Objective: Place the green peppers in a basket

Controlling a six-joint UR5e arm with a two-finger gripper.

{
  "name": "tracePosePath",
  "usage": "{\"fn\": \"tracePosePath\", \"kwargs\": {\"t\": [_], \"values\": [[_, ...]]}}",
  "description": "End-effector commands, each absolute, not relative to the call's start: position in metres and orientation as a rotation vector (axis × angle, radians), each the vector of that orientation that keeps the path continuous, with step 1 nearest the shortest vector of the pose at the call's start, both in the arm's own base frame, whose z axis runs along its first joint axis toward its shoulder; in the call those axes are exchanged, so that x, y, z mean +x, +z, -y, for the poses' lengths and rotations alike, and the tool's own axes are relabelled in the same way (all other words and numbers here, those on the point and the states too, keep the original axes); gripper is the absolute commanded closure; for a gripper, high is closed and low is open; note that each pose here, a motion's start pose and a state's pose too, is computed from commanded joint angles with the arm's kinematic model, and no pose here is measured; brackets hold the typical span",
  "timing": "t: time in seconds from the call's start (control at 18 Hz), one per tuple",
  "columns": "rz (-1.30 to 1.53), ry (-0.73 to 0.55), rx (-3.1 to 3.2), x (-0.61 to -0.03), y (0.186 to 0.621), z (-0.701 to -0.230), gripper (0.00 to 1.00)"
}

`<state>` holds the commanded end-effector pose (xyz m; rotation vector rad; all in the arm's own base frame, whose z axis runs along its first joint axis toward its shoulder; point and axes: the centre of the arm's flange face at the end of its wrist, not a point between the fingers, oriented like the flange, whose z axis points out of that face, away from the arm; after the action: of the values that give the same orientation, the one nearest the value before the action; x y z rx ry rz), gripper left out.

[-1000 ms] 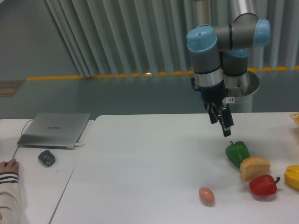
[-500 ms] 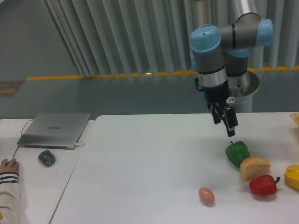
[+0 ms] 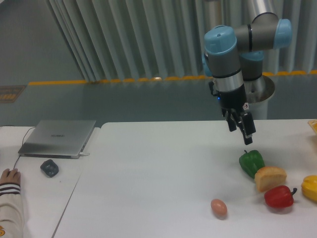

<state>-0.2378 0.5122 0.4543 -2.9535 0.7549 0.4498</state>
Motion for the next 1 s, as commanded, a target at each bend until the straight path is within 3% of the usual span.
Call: {"fn": "tracePosePath", "kwargs": {"t": [1.0], "values": [[-0.747, 0.458, -2.946, -0.2372, 0.4591, -0.5131, 0.00]]}}
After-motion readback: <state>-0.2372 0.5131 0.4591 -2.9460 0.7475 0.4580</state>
